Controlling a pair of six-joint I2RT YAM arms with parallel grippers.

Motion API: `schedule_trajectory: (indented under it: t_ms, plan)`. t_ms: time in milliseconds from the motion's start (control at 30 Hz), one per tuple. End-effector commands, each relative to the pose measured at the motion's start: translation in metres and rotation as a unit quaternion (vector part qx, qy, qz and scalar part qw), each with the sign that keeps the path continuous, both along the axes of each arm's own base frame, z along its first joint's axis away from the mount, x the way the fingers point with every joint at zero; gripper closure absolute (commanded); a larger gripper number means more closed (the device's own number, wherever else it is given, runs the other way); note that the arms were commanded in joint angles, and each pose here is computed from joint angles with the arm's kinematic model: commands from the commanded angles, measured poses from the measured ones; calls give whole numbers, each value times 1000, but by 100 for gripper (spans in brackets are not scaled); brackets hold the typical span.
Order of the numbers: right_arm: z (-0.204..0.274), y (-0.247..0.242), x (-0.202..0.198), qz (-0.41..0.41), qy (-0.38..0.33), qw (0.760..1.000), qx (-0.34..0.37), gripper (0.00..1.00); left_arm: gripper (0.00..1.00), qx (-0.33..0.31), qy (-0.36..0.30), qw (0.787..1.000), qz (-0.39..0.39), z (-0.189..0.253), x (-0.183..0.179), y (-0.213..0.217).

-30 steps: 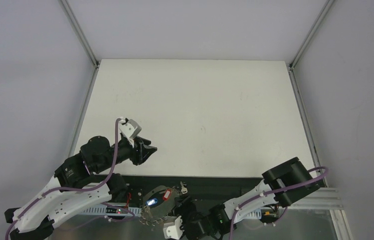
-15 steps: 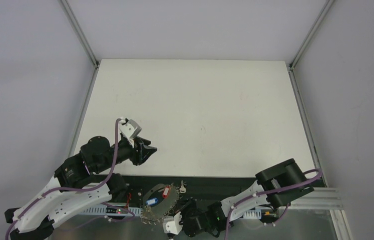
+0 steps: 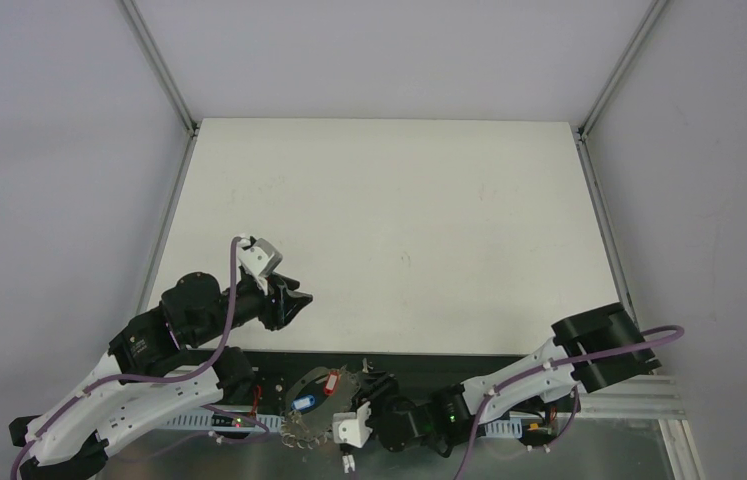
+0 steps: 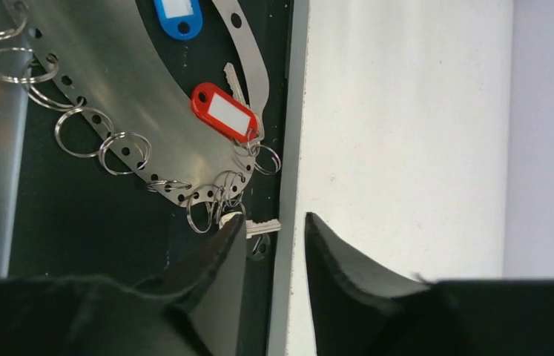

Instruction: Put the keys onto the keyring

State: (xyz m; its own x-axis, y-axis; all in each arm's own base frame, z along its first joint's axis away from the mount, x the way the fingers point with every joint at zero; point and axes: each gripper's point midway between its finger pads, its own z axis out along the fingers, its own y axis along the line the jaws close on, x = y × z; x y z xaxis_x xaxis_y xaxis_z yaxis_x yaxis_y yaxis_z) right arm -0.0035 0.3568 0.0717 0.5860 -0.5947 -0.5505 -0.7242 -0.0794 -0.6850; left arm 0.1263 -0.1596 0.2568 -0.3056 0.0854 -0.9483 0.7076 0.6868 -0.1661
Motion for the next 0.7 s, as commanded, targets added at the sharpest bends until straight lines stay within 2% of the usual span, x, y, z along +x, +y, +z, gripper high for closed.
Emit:
schedule_trajectory:
  t_ms: [0, 67, 167, 433, 667]
  plan:
    - [6, -2, -9, 9, 28, 1000, -7, 52, 59, 0, 2, 1000, 7, 0, 2, 1]
    - [-3, -6, -13, 16, 37, 999, -32, 43, 58, -1, 2, 1000, 7, 0, 1, 1]
    - [-17, -13, -18, 27, 44, 995, -80, 38, 58, -1, 2, 1000, 6, 0, 1, 1]
    - [-32, -11, -45, 87, 85, 983, -136, 35, 57, -1, 1, 1000, 1, 1, 0, 0]
    - [-34, 0, -54, 125, 91, 975, -160, 35, 57, -2, 1, 1000, -3, 1, -2, -1]
